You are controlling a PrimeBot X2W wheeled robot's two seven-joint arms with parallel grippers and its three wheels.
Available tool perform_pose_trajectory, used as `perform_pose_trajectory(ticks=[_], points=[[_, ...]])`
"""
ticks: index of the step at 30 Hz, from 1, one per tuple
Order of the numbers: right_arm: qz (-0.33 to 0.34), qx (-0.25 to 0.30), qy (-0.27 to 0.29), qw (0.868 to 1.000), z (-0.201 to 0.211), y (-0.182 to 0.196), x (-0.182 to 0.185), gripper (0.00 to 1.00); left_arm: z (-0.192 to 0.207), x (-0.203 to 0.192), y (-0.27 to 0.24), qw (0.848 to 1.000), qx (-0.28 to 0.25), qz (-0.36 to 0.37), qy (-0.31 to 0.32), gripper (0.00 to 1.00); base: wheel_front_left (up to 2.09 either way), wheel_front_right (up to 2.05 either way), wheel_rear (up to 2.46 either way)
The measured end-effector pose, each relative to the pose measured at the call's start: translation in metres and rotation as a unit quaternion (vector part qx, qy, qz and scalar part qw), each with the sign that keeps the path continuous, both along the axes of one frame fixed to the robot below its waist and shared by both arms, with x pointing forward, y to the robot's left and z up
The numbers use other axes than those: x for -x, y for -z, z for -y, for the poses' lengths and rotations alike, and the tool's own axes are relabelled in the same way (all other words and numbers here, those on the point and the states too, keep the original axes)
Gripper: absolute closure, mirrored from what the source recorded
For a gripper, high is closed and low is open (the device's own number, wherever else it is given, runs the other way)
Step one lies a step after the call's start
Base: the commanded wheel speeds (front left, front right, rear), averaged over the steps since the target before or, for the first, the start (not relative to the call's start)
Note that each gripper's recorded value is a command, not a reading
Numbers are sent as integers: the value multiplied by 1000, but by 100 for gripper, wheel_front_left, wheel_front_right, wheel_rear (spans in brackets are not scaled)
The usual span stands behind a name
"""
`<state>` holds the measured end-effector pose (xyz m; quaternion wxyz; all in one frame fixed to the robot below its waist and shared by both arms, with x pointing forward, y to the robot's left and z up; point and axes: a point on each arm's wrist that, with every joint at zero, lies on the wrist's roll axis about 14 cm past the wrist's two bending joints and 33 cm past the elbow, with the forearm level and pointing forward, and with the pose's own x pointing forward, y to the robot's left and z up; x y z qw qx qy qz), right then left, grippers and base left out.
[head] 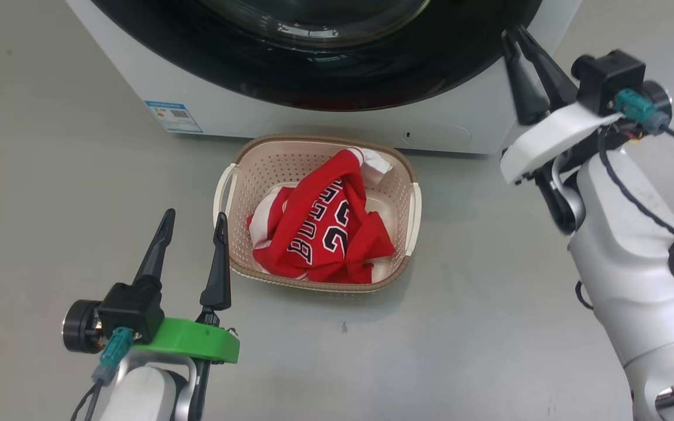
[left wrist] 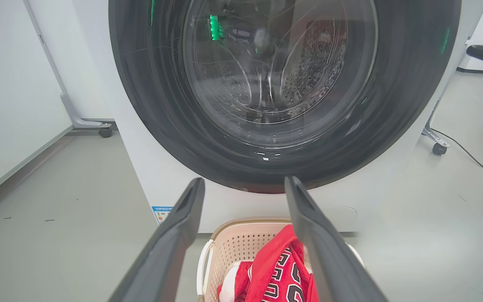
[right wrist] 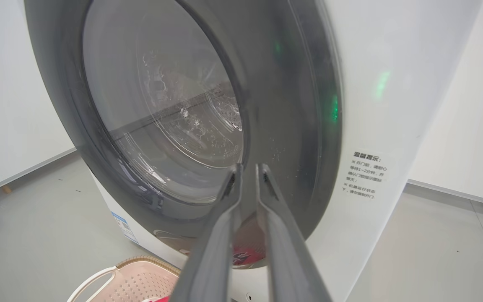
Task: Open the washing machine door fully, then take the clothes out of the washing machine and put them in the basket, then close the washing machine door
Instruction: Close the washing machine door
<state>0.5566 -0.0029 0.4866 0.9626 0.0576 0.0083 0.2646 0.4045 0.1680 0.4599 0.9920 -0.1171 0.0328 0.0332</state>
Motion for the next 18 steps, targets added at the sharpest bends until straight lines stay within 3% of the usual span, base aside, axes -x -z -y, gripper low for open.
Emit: perform_pose_trajectory(ticks=[18], points=[[-37,-23,65,997,57,18,71,0,21,2,-18,999,4,27,33,0,0,0,0]])
